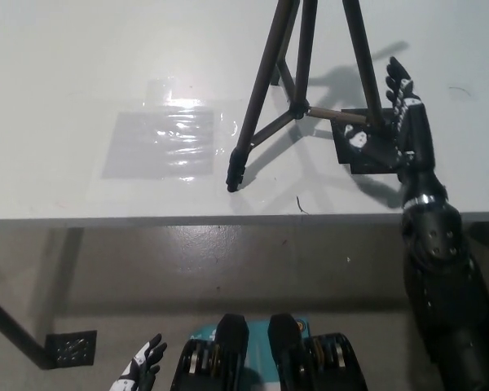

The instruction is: A tripod lies near the right hand side of the table and the robot grab a leg of the tripod using its right hand and put it up right.

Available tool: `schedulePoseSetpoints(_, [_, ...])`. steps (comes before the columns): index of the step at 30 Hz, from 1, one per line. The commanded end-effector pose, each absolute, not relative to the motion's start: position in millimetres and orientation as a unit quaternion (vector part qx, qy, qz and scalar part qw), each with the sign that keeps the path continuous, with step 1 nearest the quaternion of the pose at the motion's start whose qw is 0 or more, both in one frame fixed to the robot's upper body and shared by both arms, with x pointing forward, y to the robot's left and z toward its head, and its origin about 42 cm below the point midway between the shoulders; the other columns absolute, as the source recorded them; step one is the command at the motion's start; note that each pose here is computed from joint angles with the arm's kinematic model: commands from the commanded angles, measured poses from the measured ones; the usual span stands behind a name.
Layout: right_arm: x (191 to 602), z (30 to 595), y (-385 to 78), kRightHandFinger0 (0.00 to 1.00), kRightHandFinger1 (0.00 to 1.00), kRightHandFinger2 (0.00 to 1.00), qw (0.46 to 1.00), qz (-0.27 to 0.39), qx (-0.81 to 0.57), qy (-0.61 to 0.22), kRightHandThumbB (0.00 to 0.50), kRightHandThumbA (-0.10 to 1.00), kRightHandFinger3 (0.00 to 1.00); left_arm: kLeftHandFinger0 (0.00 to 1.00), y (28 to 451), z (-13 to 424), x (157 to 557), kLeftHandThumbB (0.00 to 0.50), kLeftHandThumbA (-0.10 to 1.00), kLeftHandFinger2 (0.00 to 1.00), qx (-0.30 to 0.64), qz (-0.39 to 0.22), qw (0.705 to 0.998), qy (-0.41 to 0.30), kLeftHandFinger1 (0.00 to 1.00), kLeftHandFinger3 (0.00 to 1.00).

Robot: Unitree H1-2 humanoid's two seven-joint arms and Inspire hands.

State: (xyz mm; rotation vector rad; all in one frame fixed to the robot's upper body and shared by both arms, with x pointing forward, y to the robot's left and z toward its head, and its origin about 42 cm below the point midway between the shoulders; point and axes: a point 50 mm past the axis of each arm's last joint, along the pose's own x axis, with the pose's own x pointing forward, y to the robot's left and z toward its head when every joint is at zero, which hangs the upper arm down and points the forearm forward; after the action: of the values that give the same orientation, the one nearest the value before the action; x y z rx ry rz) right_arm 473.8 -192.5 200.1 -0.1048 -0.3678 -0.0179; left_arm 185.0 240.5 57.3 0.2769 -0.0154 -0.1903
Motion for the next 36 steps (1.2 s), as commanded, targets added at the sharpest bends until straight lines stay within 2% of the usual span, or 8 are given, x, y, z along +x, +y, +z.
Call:
schedulePoseSetpoints(1, [275.5, 435.5, -184.3, 1.0, 1.0, 1.0, 0.767, 0.104, -0.177, -0.607, 0.5, 0.92, 1.0, 1.0, 248.0, 60.3, 174.1, 0.349, 1.0, 1.0, 0.143, -0.097, 0.985, -0.021, 1.0, 1.0])
schedulePoseSetpoints(6, [227.7, 424.3, -185.7, 1.0, 1.0, 1.0, 0.742, 0.088, -0.185, -0.639, 0.5, 0.73, 1.0, 1.0, 248.9, 62.0, 177.8, 0.323, 1.0, 1.0, 0.144, -0.1, 0.984, -0.027, 1.0, 1.0])
schedulePoseSetpoints(11, [190.0, 377.6, -184.2, 1.0, 1.0, 1.0, 0.729, 0.04, -0.212, -0.649, 0.5, 0.83, 1.0, 1.0, 250.2, 61.1, 182.2, 0.318, 1.0, 1.0, 0.145, -0.1, 0.984, -0.032, 1.0, 1.0])
schedulePoseSetpoints(13, [180.1, 355.4, -175.7, 1.0, 1.0, 1.0, 0.76, 0.118, -0.15, -0.621, 0.5, 0.61, 1.0, 1.0, 249.4, 61.5, 184.1, 0.313, 1.0, 1.0, 0.147, -0.101, 0.983, -0.037, 1.0, 1.0])
schedulePoseSetpoints(17, [173.5, 296.6, -160.1, 1.0, 1.0, 1.0, 0.811, 0.125, -0.112, -0.56, 0.5, 1.0, 1.0, 1.0, 249.0, 62.5, 186.3, 0.31, 1.0, 1.0, 0.142, -0.103, 0.984, -0.045, 1.0, 1.0])
schedulePoseSetpoints(21, [157.0, 237.6, -161.1, 1.0, 1.0, 1.0, 0.885, 0.166, -0.071, -0.428, 0.449, 1.0, 1.0, 1.0, 249.0, 63.4, 186.9, 0.33, 1.0, 1.0, 0.138, -0.104, 0.984, -0.047, 1.0, 1.0])
schedulePoseSetpoints(22, [158.3, 221.3, -161.7, 1.0, 1.0, 1.0, 0.899, 0.159, -0.084, -0.4, 0.356, 1.0, 1.0, 1.0, 249.3, 64.3, 186.9, 0.335, 1.0, 1.0, 0.138, -0.105, 0.984, -0.046, 1.0, 1.0])
schedulePoseSetpoints(36, [202.4, 66.7, -184.9, 1.0, 1.0, 1.0, 0.979, 0.078, -0.124, -0.144, 0.409, 1.0, 1.0, 1.0, 245.1, 63.7, 194.0, 0.345, 1.0, 1.0, 0.119, -0.103, 0.986, -0.06, 1.0, 1.0])
